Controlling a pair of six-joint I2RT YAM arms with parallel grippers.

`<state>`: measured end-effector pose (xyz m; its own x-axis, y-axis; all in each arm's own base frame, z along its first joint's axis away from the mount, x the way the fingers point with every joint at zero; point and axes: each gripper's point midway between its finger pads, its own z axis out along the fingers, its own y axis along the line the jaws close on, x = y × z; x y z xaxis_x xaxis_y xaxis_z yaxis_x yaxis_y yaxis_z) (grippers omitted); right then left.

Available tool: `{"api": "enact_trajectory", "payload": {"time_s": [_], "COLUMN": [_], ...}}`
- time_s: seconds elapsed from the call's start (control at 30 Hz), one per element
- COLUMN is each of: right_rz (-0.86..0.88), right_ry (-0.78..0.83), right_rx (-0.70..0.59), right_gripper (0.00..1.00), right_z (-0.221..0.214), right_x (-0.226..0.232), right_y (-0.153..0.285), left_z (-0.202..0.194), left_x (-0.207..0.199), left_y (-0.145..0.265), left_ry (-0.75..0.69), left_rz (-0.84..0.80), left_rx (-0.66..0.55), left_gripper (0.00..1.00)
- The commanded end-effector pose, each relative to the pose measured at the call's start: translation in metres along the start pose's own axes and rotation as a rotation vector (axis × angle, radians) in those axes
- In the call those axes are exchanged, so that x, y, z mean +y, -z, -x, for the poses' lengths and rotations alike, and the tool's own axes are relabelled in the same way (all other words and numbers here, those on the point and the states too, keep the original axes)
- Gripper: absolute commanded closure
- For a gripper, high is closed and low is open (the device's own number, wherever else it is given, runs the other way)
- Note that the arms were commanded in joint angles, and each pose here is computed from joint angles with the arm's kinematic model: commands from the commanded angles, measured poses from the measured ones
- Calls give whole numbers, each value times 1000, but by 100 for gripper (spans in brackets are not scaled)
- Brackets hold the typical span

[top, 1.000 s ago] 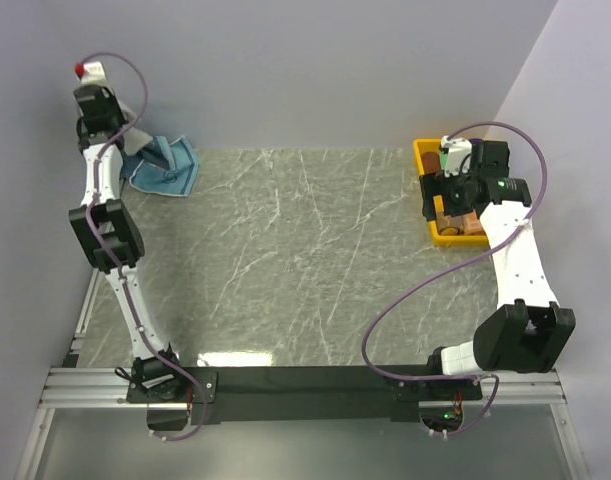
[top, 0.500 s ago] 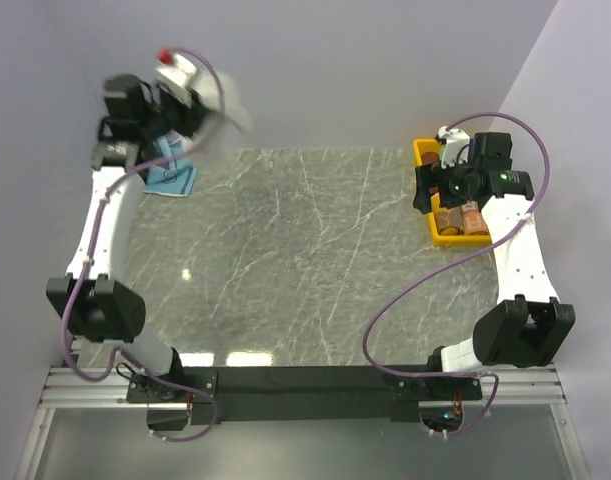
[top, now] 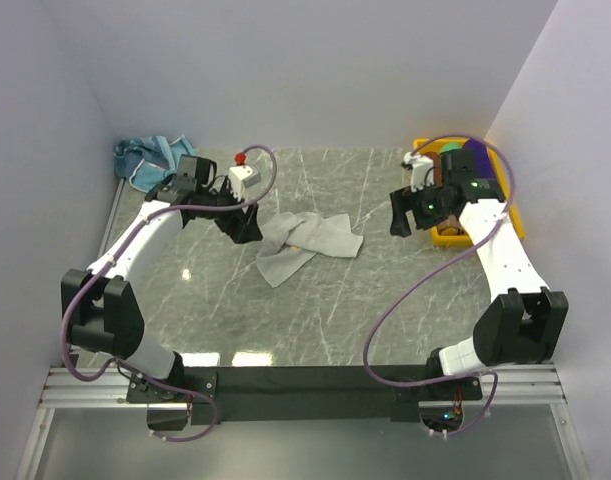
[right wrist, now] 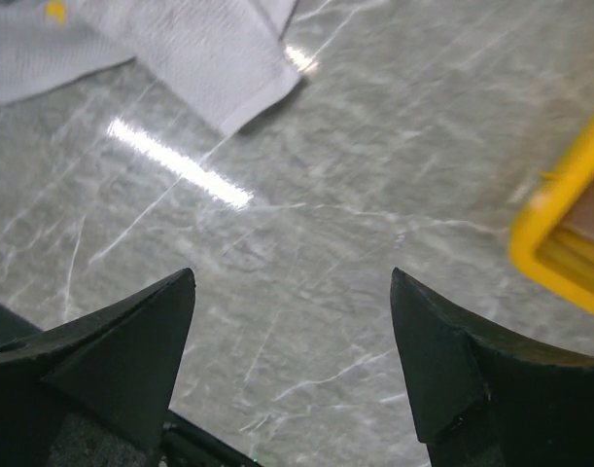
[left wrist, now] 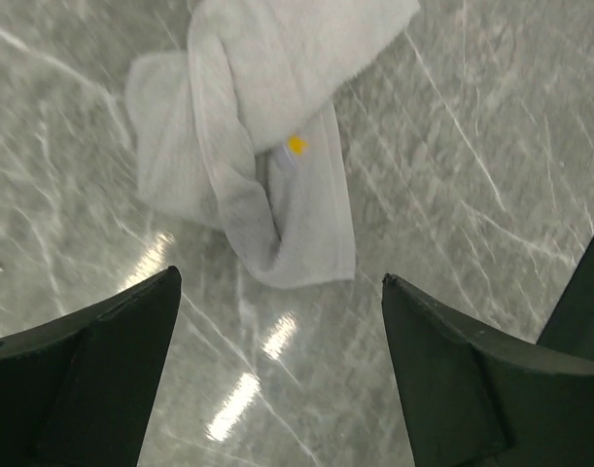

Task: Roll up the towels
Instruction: Move the towel to the center of the board, then flatten the towel

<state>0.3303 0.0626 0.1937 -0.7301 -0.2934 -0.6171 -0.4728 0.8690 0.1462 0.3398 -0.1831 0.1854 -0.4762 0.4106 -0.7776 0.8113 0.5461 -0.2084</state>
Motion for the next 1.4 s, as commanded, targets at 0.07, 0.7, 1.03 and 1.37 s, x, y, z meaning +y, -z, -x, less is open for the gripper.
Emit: {"api": "enact_trajectory", "payload": {"time_s": [0.07, 0.7, 1.03, 1.37], "right_rz": [23, 56, 166, 256], "right_ry": [23, -179, -236, -278], "right_rx": [74, 237, 288, 323], "right_gripper": [26, 43, 43, 71], "right_z": [-9, 4, -5, -9], "right_x": [17, 9, 28, 42], "right_y": [-32, -164, -196, -205], "left_z": [-26, -110, -129, -131], "left_x": [-18, -10, -10, -9], "left_y": [0, -62, -89, -94], "left_ry": [-29, 324, 532, 563], "left_rz": [-16, 77, 66, 61], "left_rx": [37, 235, 257, 258], "left_gripper": [17, 17, 28, 58]}}
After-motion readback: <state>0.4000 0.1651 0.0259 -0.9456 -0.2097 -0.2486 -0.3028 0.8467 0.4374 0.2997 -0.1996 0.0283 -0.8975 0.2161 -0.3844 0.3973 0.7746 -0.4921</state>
